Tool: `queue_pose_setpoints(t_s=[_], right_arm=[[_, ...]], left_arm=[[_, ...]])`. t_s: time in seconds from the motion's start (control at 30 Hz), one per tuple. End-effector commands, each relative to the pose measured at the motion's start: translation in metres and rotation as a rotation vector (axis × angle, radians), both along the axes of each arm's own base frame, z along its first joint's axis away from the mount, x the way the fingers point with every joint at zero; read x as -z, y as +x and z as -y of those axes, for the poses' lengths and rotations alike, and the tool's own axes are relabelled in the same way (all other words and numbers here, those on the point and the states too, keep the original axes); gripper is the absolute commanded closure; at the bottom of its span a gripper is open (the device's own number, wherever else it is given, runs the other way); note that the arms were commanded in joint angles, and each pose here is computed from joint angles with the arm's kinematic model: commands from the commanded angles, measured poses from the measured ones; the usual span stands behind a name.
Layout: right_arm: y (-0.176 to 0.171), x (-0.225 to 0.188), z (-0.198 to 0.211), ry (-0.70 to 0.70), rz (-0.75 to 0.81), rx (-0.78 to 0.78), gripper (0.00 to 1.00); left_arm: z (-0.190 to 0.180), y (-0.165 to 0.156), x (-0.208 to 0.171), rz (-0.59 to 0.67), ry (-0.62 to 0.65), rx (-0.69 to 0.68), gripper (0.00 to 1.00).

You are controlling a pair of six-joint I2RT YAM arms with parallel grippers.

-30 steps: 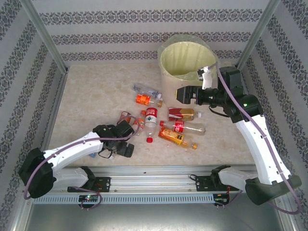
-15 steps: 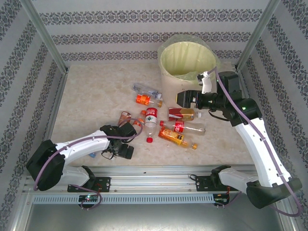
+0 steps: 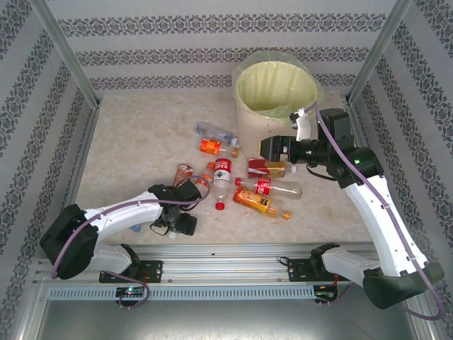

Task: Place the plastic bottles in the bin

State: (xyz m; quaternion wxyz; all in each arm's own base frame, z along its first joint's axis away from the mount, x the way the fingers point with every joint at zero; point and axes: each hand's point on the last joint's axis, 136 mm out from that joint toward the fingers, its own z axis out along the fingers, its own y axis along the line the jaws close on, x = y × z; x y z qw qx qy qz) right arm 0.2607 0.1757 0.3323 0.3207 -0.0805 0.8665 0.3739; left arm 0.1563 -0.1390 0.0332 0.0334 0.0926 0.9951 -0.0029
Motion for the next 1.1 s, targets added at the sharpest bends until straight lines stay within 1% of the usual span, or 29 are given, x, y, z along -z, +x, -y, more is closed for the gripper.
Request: queue_pose_setpoints(t_s=[0.0,0.1,0.2,0.23,0.3,0.43,0.63,0.73,0.8,0.93,1.07], right_arm=[[-0.009,-0.003,-0.006,0.03,0.004,-0.026,0.07],[-0.014,0.0,-0.007,0.034,-0.004,-0.029,0.07],[-0.018,0.004,-0.006,0.034,-0.015,-0.029,0.07],[-0.019,0.005,-0.006,0.033,-0.016,-0.031,0.07],[-0.02,0.008,-0.006,0.032,-0.021,-0.029,0.07],[-0.021,0.01,-0.007,0.032,-0.027,-0.029,0.07],[-0.023,0.013,-0.009,0.034,-0.033,-0.033,0.07],[-0.025,0.014,-0.012,0.047,-0.043,-0.039,0.07],[-0.026,0.018,-0.017,0.061,-0.056,-0.046,0.07],[-0.031,0.022,-0.029,0.11,-0.082,-0.063,0.08],[-0.039,0.029,-0.049,0.161,-0.104,-0.115,0.08]], left_arm=[[0.003,0.009,0.001,0.027,-0.002,-0.023,0.21],[0.003,0.013,0.001,0.038,0.003,-0.039,0.26],[0.003,0.016,0.001,0.054,0.001,-0.049,0.29],[0.004,0.017,0.001,0.057,-0.001,-0.051,0.29],[0.004,0.019,0.001,0.066,-0.004,-0.052,0.22],[0.005,0.023,0.001,0.079,-0.013,-0.05,0.2],[0.008,0.025,0.002,0.079,-0.031,-0.045,0.31],[0.011,0.023,-0.004,0.083,-0.062,-0.035,0.36],[0.017,0.023,-0.013,0.102,-0.108,-0.018,0.4],[0.039,0.025,-0.047,0.152,-0.258,0.051,0.41],[0.077,0.026,-0.095,0.217,-0.505,0.134,0.4]])
